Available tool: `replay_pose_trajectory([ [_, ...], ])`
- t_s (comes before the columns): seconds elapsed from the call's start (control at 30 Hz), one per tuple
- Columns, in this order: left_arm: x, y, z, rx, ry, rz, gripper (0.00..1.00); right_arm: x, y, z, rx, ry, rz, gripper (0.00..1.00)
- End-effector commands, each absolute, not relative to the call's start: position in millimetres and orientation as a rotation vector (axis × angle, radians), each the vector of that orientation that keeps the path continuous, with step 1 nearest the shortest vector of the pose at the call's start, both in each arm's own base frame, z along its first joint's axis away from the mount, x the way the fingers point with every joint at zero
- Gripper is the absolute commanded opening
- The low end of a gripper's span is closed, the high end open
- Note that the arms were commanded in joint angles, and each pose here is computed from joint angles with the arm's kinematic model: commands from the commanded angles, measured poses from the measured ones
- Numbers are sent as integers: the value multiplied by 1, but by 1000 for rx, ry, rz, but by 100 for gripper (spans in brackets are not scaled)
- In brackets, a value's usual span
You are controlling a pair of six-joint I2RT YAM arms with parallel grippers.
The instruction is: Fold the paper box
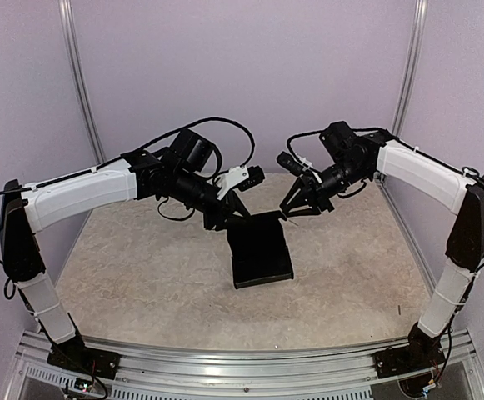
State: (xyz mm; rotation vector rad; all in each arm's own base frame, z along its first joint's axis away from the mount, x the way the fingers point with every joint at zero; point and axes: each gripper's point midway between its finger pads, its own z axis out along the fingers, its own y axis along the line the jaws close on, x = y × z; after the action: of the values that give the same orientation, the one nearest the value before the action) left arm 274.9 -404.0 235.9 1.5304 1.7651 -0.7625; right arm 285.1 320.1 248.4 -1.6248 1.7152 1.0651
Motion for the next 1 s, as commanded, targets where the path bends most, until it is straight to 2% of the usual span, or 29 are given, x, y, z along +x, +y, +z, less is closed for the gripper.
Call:
replay_pose_trajectory([
  [0.0,286,-406,256,1475,1736,-756,0,264,323,253,-1646,1693,1179,29],
  [0.57,277,-413,262,1482,1713,-816,0,251,333,255,-1660,1651,1312,27],
  [0.83,277,-414,261,1483,1719,-818,0,238,332,260,-1699,1592,1381,31],
  [0.97,275,-414,264,1485,1707,-829,0,242,333,258,-1686,1606,1370,28],
])
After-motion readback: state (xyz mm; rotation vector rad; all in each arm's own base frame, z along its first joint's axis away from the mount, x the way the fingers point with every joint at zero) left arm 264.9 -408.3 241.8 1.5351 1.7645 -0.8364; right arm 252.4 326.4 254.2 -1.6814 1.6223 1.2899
